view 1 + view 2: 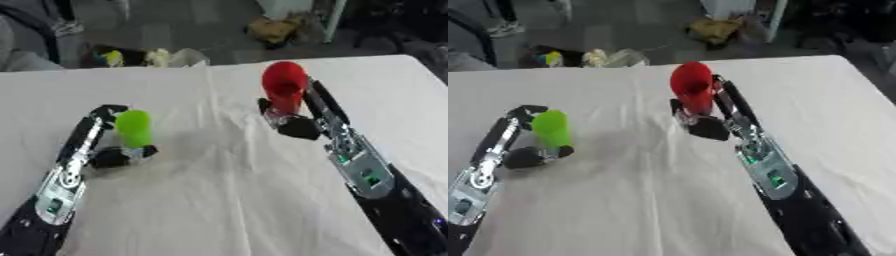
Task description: Pour the contents of one cup into another cup.
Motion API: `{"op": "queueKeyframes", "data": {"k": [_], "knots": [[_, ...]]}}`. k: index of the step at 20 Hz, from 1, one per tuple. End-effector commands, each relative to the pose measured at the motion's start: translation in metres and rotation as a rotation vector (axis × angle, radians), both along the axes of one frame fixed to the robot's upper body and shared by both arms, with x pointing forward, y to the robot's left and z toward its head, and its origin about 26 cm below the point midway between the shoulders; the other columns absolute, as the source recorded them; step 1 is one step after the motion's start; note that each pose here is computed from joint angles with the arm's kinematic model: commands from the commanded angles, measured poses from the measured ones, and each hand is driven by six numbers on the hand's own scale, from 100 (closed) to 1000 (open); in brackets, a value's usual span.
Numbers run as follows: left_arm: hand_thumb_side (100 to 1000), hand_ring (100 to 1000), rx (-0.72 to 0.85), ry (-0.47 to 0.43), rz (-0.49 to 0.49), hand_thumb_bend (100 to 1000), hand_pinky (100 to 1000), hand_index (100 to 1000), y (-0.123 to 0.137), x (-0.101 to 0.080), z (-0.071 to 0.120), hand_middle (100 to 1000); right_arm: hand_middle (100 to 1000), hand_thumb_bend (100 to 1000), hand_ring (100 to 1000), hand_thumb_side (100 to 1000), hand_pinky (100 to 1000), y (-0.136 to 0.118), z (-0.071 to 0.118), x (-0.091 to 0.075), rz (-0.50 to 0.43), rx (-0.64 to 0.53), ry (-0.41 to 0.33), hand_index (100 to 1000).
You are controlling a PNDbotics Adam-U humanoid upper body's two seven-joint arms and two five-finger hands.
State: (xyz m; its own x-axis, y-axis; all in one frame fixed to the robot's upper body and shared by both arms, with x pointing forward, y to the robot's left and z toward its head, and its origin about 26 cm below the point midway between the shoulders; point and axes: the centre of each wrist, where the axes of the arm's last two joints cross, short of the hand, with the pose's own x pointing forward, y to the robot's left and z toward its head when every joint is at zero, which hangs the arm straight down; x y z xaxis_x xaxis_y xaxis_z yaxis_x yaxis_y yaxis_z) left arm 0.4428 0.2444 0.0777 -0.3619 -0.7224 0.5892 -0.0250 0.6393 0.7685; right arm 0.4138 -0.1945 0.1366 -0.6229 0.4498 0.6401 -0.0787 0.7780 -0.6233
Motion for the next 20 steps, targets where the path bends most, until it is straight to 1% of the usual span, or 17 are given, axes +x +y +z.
{"op": "queueKeyframes", "data": {"k": [1,5,8,12,13,17,19,20], "knots": [[507,733,-0.001,-0.039,-0.012,884,727,851,-0.001,0.006,0.014,785,448,100,863,310,979,0.001,0.016,0.000,0.014,0.008,-0.044,635],[496,725,0.008,-0.039,-0.020,895,726,841,-0.003,0.008,0.015,757,448,100,863,311,978,0.002,0.016,0.001,0.019,0.011,-0.045,634],[479,710,0.016,-0.031,-0.019,889,722,827,-0.003,0.009,0.013,719,448,100,863,311,978,0.003,0.016,0.001,0.021,0.012,-0.044,634],[458,677,0.006,-0.029,-0.011,855,705,803,-0.005,0.010,0.010,656,448,100,863,310,978,0.003,0.017,0.001,0.022,0.014,-0.047,634],[458,668,-0.001,-0.030,-0.009,853,701,801,-0.005,0.011,0.010,653,448,100,861,300,978,0.004,0.017,0.001,0.022,0.014,-0.048,634],[439,618,-0.042,-0.036,-0.002,815,682,758,-0.010,0.012,0.008,563,448,100,858,309,977,0.004,0.017,0.000,0.022,0.017,-0.048,634],[443,611,-0.052,-0.034,-0.006,811,680,755,-0.012,0.012,0.007,543,448,100,858,311,977,0.004,0.017,0.000,0.023,0.018,-0.048,633],[441,588,-0.054,-0.030,-0.009,798,673,743,-0.013,0.012,0.006,503,448,100,858,310,977,0.005,0.017,0.000,0.024,0.018,-0.048,633]]}}
